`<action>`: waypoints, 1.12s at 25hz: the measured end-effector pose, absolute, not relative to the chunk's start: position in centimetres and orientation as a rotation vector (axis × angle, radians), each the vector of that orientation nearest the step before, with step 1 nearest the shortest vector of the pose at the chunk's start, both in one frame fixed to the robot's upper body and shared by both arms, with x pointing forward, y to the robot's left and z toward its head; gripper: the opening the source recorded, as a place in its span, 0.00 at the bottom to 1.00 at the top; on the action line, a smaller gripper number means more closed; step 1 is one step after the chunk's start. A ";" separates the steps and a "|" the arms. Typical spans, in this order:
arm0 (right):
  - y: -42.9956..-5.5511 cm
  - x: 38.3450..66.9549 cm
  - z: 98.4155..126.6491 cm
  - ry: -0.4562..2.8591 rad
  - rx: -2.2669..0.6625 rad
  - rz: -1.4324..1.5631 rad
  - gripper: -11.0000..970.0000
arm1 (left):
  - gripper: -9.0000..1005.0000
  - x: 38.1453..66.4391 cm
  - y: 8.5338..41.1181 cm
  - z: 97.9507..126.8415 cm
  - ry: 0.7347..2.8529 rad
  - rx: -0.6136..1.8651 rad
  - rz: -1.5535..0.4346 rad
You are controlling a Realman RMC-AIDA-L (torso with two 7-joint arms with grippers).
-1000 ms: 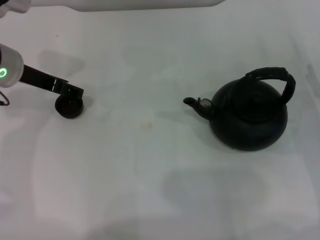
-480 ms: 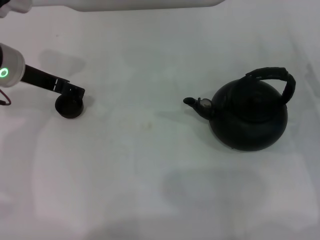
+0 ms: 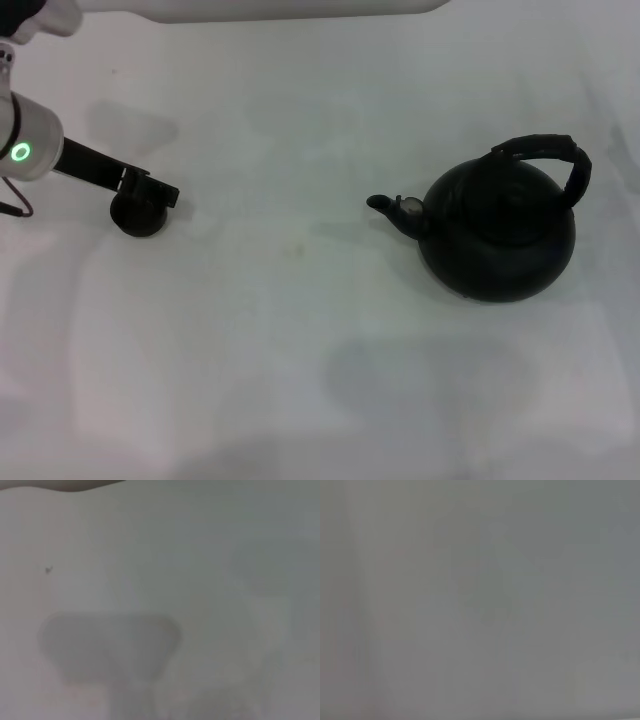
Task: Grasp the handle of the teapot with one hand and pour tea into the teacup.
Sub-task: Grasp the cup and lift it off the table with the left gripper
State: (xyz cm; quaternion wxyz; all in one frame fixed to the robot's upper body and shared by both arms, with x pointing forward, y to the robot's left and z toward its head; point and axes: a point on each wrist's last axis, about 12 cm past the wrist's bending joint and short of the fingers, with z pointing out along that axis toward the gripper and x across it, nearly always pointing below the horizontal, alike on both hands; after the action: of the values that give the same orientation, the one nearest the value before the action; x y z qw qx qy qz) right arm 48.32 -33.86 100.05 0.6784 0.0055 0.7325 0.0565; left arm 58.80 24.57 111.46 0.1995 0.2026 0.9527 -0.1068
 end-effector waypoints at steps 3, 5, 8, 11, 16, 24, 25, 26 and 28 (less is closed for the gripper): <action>-33.8 48.4 100.1 1.645 0.012 0.127 0.89 | 0.88 58.8 24.6 111.4 2.667 0.572 -0.293; -33.8 48.4 100.1 1.645 0.012 0.127 0.89 | 0.88 58.7 24.6 111.3 2.671 0.576 -0.292; -33.8 48.4 100.1 1.645 0.012 0.127 0.89 | 0.88 58.7 24.6 111.3 2.672 0.580 -0.292; -33.8 48.4 100.1 1.644 0.012 0.127 0.89 | 0.88 58.7 24.6 111.2 2.674 0.582 -0.292; -33.8 48.4 100.1 1.644 0.011 0.127 0.89 | 0.88 58.6 24.4 110.8 2.693 0.599 -0.293; -33.9 48.4 100.0 1.647 0.012 0.126 0.89 | 0.88 58.7 24.0 110.7 2.704 0.623 -0.288; -33.9 48.4 100.0 1.647 0.012 0.126 0.89 | 0.88 58.7 24.0 110.7 2.704 0.623 -0.288; -33.9 48.4 100.0 1.647 0.012 0.126 0.89 | 0.88 58.7 24.0 110.7 2.704 0.623 -0.287; -33.9 48.4 100.0 1.647 0.012 0.126 0.89 | 0.87 58.7 24.0 110.7 2.706 0.623 -0.287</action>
State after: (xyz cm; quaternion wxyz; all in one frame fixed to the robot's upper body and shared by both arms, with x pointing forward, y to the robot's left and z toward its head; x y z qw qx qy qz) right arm 48.40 -33.86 100.05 0.6779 0.0052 0.7330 0.0560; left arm 58.71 23.99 110.66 0.1742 0.2199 0.9545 -0.1013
